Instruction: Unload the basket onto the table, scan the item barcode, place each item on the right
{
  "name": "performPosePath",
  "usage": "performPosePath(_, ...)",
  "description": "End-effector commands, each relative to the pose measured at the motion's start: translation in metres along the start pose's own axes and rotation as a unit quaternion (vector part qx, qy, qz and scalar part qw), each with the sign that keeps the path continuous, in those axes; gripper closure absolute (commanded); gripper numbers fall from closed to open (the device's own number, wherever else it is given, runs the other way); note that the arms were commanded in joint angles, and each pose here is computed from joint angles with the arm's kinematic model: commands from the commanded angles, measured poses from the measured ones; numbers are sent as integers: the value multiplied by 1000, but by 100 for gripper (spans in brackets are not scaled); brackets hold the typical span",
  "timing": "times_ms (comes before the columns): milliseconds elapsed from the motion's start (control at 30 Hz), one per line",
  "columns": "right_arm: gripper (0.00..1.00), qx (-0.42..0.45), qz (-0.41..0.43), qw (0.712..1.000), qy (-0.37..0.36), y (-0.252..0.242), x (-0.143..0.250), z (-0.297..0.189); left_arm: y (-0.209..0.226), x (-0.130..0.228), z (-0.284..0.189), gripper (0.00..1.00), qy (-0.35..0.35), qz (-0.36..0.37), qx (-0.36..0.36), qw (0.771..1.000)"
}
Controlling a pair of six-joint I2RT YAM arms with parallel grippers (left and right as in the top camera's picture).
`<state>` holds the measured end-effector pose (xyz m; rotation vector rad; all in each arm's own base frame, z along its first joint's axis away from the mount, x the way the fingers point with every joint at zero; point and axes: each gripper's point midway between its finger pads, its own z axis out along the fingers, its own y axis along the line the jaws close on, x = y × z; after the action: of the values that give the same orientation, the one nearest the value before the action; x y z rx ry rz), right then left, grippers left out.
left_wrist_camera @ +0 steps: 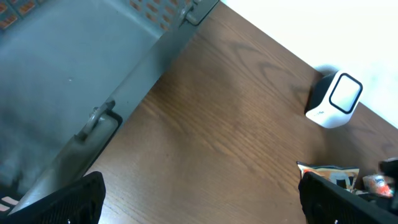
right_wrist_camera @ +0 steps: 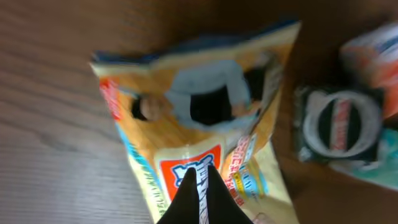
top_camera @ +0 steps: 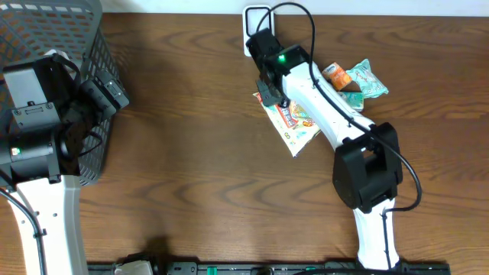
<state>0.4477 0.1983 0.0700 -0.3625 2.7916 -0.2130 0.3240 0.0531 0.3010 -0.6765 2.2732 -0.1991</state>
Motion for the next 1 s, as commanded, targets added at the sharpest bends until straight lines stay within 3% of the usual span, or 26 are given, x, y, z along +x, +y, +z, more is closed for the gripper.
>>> performPosePath(0,99,-34,6,999,16,8,19,28,3,-1,0,2,-2,5,-6,1000)
performPosePath(133,99,-91,-1,996,-9,30,16,44,3,-1,0,2,-2,5,-6,1000)
performPosePath(300,99,-154,-29,987,-29,65,3,24,3,-1,0,2,-2,5,-6,1000)
performPosePath(467,99,-58,-60,996,-22,26,-13,-23,3,-1,0,2,-2,5,-6,1000)
performPosePath(633,98,-28,-79,994,65,5,22,-47,3,-1,0,2,-2,5,-6,1000)
performPosePath(800,98,-14,-86,987,135,-6,60,-28,3,-1,0,2,-2,5,-6,1000)
performPosePath(967,98,27,-56,988,140,-17,80,15,3,-1,0,2,-2,5,-6,1000)
